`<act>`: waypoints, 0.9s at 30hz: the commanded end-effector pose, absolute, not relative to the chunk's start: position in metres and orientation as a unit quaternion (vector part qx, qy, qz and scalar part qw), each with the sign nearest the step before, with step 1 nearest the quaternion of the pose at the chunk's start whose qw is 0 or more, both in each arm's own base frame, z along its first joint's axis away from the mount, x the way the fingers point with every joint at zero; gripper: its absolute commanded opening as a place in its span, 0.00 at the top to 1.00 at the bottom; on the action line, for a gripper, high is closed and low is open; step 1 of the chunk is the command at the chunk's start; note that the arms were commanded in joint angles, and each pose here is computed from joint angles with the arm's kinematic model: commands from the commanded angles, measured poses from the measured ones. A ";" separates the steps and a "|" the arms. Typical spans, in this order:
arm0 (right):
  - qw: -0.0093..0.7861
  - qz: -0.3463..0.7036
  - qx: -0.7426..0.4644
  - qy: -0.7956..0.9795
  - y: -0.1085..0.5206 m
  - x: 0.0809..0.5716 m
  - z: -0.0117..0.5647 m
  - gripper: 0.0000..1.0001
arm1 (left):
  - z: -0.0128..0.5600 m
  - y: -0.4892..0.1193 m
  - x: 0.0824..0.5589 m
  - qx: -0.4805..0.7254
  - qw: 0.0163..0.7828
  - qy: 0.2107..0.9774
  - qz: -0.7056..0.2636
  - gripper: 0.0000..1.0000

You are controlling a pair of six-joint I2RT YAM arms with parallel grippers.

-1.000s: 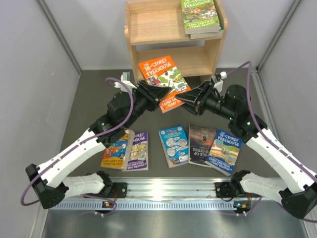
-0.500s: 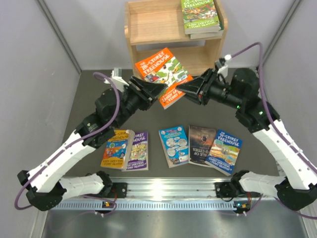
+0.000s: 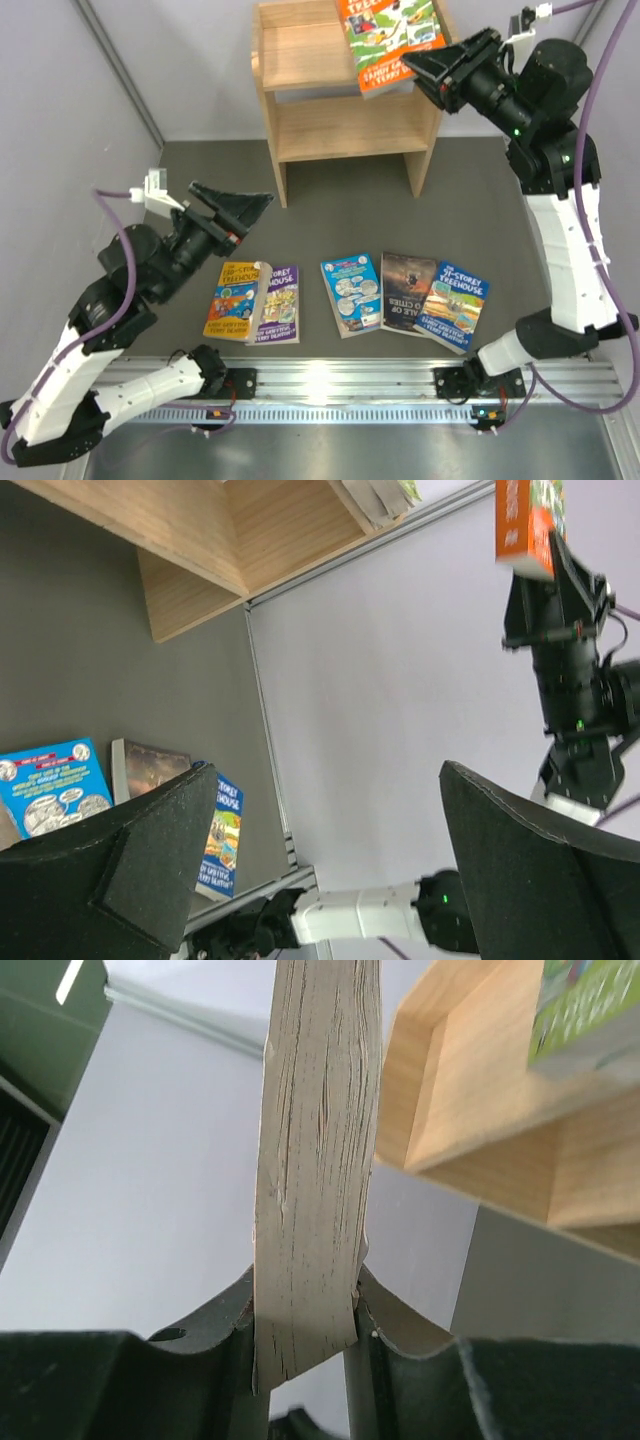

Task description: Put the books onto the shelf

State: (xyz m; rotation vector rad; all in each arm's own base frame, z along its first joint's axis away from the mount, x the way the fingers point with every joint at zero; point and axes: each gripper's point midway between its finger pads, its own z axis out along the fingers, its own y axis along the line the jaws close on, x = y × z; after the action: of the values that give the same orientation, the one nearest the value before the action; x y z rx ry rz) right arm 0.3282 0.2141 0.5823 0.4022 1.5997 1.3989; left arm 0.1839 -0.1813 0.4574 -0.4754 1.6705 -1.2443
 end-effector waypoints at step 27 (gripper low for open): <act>0.489 0.569 0.261 0.607 0.146 0.474 0.563 0.00 | 0.408 -0.138 0.170 -0.254 0.480 0.695 -0.470 0.07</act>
State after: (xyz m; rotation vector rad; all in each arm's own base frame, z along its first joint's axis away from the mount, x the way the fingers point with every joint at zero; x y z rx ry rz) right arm 0.4965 0.1605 0.5422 0.6892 1.5199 1.4151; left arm 0.1677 -0.1381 0.4084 -0.6019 1.7078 -1.1475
